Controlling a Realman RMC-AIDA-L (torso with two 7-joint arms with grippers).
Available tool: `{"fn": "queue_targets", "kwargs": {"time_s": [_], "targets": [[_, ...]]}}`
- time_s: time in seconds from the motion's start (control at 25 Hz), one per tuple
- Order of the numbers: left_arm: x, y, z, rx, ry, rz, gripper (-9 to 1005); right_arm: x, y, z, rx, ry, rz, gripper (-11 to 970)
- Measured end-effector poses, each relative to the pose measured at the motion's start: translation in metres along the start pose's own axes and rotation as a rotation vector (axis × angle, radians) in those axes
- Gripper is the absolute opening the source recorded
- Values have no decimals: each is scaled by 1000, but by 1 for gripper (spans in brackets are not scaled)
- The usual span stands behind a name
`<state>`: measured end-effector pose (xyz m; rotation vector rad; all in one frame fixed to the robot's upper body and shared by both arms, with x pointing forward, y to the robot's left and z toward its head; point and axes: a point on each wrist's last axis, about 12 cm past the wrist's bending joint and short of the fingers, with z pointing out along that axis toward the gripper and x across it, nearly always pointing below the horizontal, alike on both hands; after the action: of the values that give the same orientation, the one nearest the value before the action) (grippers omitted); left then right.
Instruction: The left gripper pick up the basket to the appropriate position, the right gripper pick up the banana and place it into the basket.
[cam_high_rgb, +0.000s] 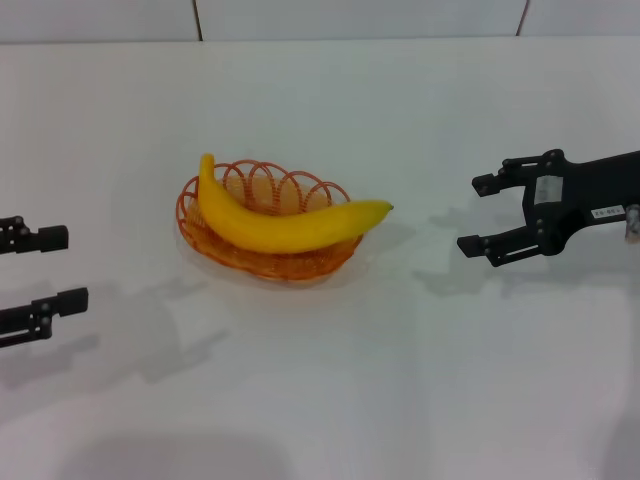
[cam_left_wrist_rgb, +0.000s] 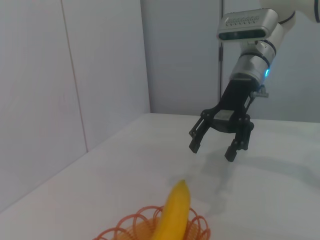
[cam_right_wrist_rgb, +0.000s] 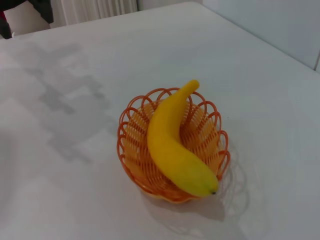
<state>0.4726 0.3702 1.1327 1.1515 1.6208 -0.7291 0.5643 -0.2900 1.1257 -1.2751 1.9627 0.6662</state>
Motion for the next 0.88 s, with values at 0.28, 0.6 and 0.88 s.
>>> {"fn": "queue_targets", "kwargs": {"time_s": [0.28,0.6,0.88], "targets": [[-1,1,2,2,-3,4,662,-1,1,2,-3,-5,-4,880],[-1,1,2,3,-5,7,662,-2,1,3,-4,-6,-8,879],[-1,1,2,3,-4,7,662,-2,1,3,-3,-6,-11,880]]}}
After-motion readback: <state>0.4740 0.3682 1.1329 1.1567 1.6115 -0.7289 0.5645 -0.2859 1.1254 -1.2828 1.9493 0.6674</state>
